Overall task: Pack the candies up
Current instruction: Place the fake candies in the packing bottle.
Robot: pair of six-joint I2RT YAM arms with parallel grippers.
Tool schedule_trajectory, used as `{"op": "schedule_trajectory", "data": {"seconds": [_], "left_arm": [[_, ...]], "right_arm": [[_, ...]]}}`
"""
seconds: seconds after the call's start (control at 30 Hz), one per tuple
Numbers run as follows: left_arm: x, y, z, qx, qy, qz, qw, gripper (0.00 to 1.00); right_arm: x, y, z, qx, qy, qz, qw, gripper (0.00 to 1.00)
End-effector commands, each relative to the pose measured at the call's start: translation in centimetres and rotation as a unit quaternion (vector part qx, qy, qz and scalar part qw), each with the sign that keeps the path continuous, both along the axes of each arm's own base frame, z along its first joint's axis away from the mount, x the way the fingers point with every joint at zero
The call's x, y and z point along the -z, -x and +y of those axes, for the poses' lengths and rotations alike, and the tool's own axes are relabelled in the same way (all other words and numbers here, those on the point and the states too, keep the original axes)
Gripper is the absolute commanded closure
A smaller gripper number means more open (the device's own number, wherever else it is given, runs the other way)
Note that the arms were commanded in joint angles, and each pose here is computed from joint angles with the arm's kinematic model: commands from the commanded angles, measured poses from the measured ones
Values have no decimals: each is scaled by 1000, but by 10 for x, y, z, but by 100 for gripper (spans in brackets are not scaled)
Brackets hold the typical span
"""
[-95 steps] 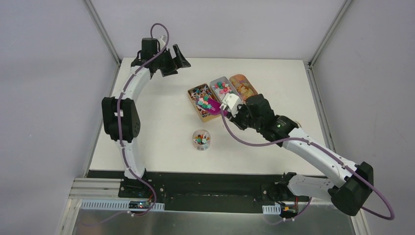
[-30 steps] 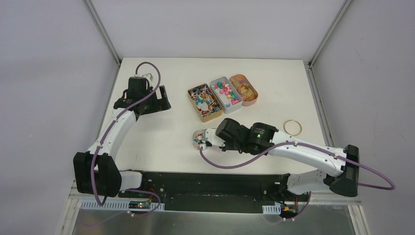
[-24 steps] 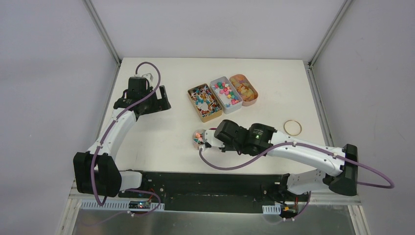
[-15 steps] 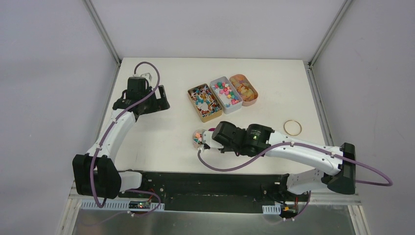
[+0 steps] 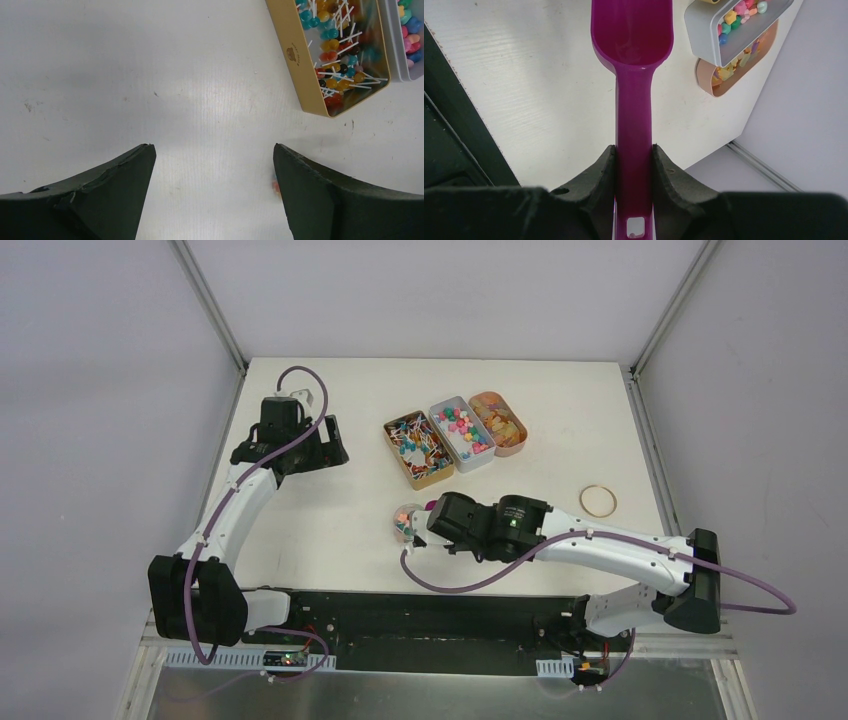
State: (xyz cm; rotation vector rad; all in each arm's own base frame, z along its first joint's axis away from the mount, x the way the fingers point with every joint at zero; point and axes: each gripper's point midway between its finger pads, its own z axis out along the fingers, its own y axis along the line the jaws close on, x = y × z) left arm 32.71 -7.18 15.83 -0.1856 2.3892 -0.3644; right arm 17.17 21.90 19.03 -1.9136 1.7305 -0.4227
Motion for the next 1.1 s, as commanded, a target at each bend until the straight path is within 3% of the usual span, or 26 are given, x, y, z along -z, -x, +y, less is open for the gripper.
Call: {"op": "schedule_trajectory", "data": {"seconds": [0.0, 0.3, 0.63, 1.07], "left_arm": [[-10, -2, -6, 19, 5, -22, 1000, 9], [-17, -1, -14, 38, 22, -34, 998, 13], [-60, 10, -53, 133, 107, -113, 979, 18], [-86, 38, -102, 265, 221, -135, 929, 24]], "right_arm": [[-20, -4, 5, 8, -15, -26, 1000, 100], [-24, -4, 7, 7, -10, -32, 999, 100], [-42, -7, 22, 14, -48, -38, 998, 100], [-94, -25, 77, 66, -226, -47, 971, 100]]}}
